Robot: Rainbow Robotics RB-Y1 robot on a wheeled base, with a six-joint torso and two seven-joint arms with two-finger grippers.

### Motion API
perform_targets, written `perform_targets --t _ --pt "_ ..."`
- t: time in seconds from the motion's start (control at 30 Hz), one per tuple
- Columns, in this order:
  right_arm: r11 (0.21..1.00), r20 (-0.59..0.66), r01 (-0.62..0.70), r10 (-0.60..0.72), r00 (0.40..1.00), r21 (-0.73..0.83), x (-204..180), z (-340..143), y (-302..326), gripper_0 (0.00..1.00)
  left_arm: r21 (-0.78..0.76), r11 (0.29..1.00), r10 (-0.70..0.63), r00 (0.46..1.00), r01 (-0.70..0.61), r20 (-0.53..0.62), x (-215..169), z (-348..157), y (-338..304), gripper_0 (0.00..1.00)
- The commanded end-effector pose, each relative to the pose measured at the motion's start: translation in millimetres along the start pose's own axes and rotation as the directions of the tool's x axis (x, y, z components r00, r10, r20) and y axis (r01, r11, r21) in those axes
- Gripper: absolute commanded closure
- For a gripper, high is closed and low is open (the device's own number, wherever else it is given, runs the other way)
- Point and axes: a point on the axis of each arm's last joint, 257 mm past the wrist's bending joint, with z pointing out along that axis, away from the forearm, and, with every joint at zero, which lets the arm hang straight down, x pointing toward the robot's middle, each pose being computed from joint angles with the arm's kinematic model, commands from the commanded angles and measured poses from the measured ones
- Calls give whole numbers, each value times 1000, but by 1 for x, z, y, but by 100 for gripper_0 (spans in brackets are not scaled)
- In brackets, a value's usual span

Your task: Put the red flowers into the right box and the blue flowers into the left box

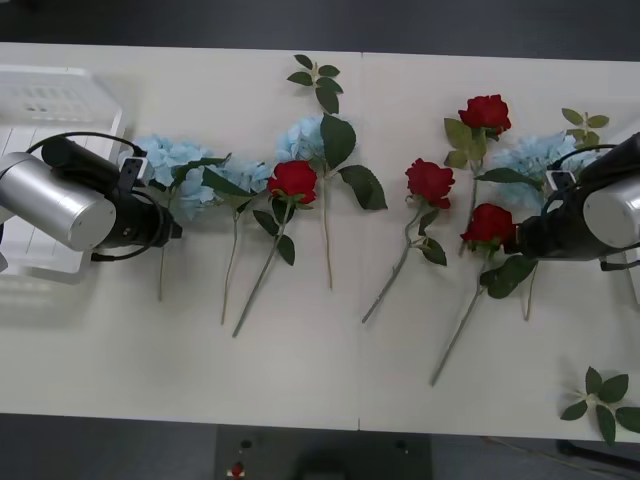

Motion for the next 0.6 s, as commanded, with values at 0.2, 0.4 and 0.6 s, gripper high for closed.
perform_targets --t 0.2,0.4,0.6 --pt "999 96 -32 32 995 -8 -39 -10 6 0 5 1000 -9 998 9 59 -31 -11 -3 100" --pt "1000 123 -17 17 992 -3 -46 -11 5 0 2 1000 -3 998 3 60 -31 -11 -3 100" --pt "1000 126 -24 23 992 5 -47 -8 0 0 2 1000 -1 998 1 57 -30 -11 -3 100"
